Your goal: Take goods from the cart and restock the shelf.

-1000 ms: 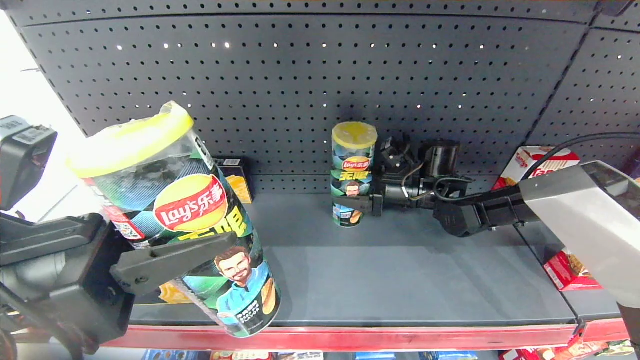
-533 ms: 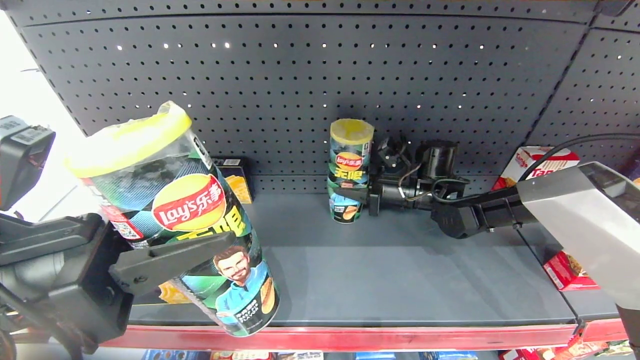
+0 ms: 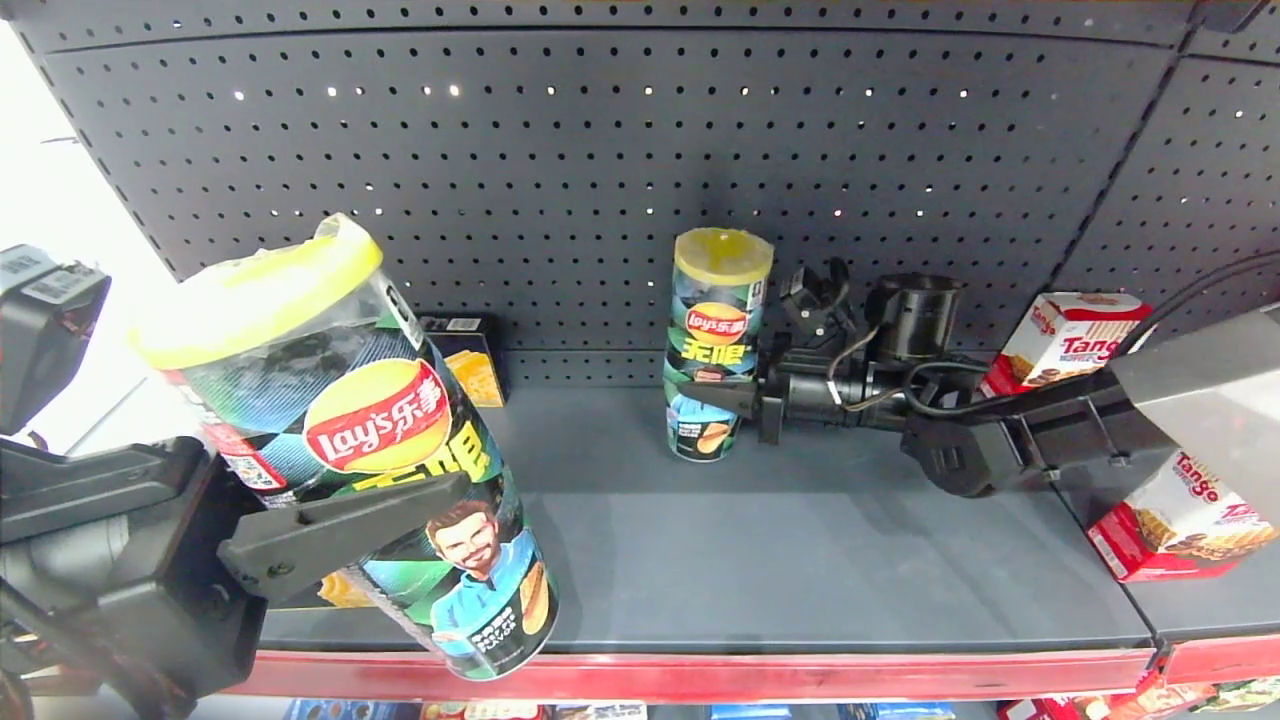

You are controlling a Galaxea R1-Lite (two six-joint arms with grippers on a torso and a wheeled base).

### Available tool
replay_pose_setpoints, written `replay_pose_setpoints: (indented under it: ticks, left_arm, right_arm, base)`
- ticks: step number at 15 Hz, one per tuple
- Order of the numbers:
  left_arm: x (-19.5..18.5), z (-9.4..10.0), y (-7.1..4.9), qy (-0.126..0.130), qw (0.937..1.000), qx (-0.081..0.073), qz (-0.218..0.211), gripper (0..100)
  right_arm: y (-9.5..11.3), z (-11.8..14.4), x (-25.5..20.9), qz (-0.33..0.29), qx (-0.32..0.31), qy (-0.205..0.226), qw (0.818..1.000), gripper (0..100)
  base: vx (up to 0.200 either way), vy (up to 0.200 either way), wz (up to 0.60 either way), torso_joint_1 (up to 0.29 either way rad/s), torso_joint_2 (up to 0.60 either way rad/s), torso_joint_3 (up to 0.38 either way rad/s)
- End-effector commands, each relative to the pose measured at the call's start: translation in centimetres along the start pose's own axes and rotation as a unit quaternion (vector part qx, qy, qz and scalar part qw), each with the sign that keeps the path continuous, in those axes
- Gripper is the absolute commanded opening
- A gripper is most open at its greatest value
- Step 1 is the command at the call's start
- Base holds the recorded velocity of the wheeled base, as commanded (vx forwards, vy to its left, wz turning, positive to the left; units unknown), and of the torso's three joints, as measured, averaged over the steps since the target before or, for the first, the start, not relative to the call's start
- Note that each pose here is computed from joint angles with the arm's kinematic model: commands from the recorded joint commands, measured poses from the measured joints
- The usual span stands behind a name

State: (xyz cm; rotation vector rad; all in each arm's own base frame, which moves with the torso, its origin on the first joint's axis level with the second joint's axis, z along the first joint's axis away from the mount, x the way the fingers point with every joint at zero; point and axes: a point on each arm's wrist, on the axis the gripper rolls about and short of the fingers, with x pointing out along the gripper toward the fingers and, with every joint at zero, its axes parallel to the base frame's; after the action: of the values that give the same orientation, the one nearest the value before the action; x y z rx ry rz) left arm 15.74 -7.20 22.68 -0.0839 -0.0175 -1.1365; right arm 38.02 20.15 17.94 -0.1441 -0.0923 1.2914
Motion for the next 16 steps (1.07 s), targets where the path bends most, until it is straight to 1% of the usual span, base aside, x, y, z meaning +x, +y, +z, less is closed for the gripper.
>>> replay_pose_setpoints:
  ticks: [1,4,6,8,11,16]
  left_arm:
    - [0.0,0.0,0.0,0.001,1.0,-0.001,0.0,0]
    - [0.0,0.0,0.0,0.001,1.0,-0.001,0.0,0]
    - [0.0,0.0,0.0,0.0,1.0,-0.001,0.002,0]
    - [0.0,-0.1,0.0,0.001,1.0,-0.001,0.002,0]
    - [0.0,-0.1,0.0,0.001,1.0,-0.002,0.002,0]
    - [0.0,-0.1,0.0,0.001,1.0,-0.002,0.002,0]
  right_arm:
    - [3.3,2.0,-1.5,0.015,-0.014,-0.014,1.0,0]
    - [7.3,0.6,-2.7,0.037,-0.004,-0.009,0.999,0]
    - [9.0,-0.2,-3.6,0.042,-0.001,-0.011,0.999,0]
    - [10.1,-0.9,-4.5,0.042,0.004,-0.011,0.999,0]
    - [11.1,-2.1,-5.3,0.043,0.01,-0.005,0.999,0]
    - [11.6,-3.5,-5.2,0.049,0.019,0.007,0.999,0]
  base:
    - [0.0,0.0,0.0,0.0,0.0,0.0]
    - [0.0,0.0,0.0,0.0,0.0,0.0]
    - [0.0,0.0,0.0,0.0,0.0,0.0]
    - [0.0,0.0,0.0,0.0,0.0,0.0]
    - [0.0,0.0,0.0,0.0,0.0,0.0]
    - [0.0,0.0,0.0,0.0,0.0,0.0]
